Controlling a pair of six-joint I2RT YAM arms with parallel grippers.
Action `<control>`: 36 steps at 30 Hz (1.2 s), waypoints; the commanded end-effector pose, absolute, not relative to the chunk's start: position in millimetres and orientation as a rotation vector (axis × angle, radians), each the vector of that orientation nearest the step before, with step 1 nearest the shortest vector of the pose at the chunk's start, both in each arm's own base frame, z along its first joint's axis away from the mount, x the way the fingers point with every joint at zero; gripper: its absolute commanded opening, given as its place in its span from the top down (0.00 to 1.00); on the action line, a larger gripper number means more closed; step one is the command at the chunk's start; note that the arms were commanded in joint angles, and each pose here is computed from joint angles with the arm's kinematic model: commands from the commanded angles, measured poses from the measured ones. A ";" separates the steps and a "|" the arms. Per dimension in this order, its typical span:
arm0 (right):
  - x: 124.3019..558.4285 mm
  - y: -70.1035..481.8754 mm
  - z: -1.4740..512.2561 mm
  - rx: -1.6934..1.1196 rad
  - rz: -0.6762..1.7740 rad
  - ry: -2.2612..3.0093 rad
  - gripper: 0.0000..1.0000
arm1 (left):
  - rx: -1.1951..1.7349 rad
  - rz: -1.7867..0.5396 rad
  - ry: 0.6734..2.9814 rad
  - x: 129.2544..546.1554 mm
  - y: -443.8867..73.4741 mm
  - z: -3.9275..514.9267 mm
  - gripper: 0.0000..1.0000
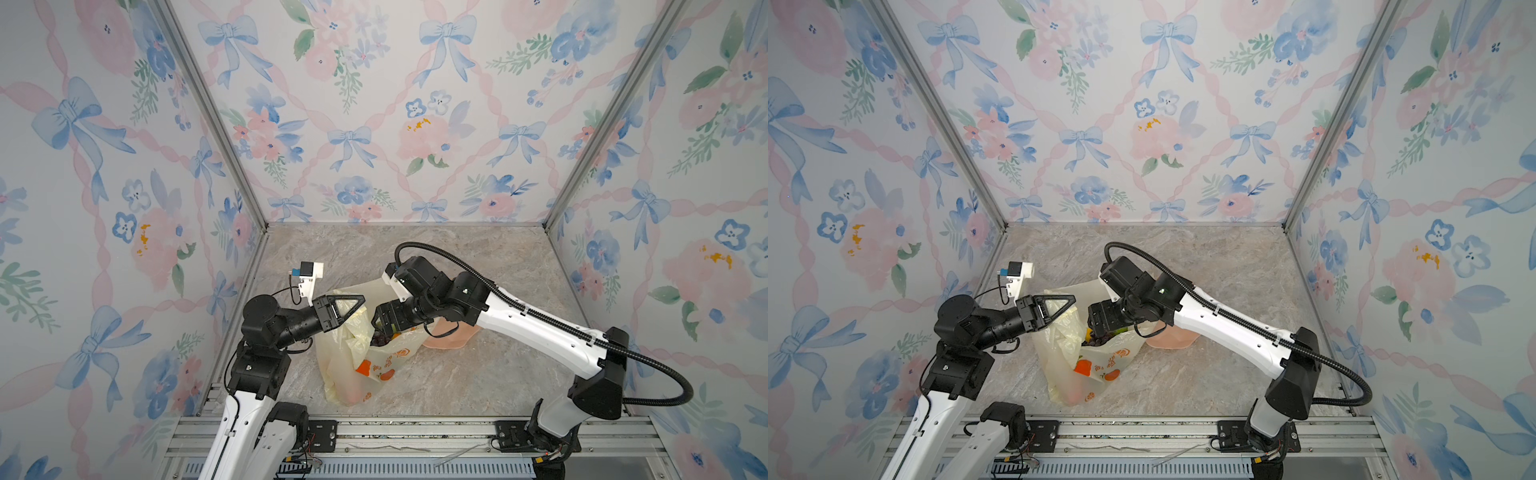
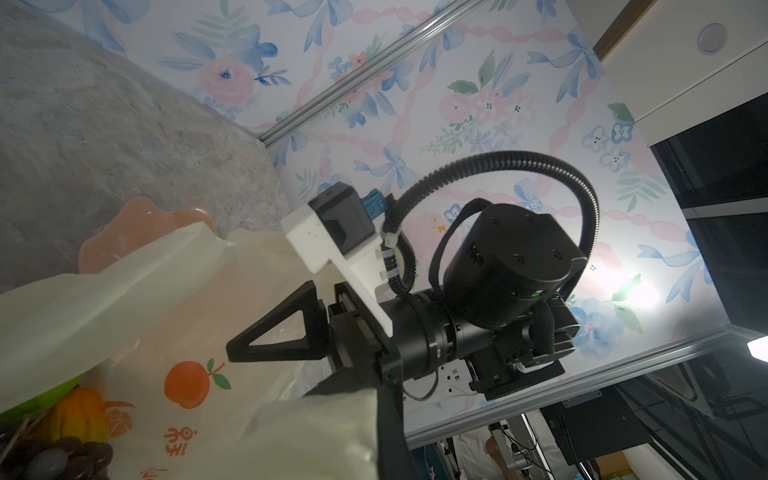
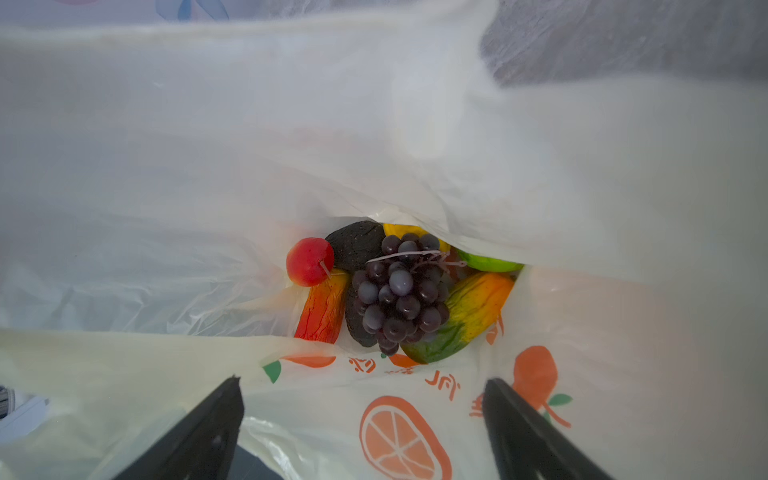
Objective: Place the fruits into the plastic bag
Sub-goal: 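Lower the grapes into the bag and open the right gripper, then grasp the bag handle farthest from the robot with the right gripper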
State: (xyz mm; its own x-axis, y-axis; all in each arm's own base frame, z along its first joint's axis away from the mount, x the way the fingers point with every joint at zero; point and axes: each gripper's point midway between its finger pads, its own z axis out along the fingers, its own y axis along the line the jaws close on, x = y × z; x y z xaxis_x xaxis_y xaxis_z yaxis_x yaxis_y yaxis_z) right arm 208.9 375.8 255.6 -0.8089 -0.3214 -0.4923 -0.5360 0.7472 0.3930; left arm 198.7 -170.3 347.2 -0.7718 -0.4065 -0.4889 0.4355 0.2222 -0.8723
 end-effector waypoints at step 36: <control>254.8 278.6 324.1 -0.901 0.256 2.280 0.02 | 0.061 -1.591 1.794 198.3 -167.7 361.0 1.00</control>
State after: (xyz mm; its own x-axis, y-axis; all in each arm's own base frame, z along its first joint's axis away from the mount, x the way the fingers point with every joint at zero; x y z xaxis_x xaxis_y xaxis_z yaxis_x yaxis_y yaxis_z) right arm 246.6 283.6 323.2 -0.5458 -0.5236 -0.6542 -0.6708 0.7409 -0.0333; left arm 199.9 -169.7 346.8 -0.7688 -0.4121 -0.4889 0.4332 0.2268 -0.8723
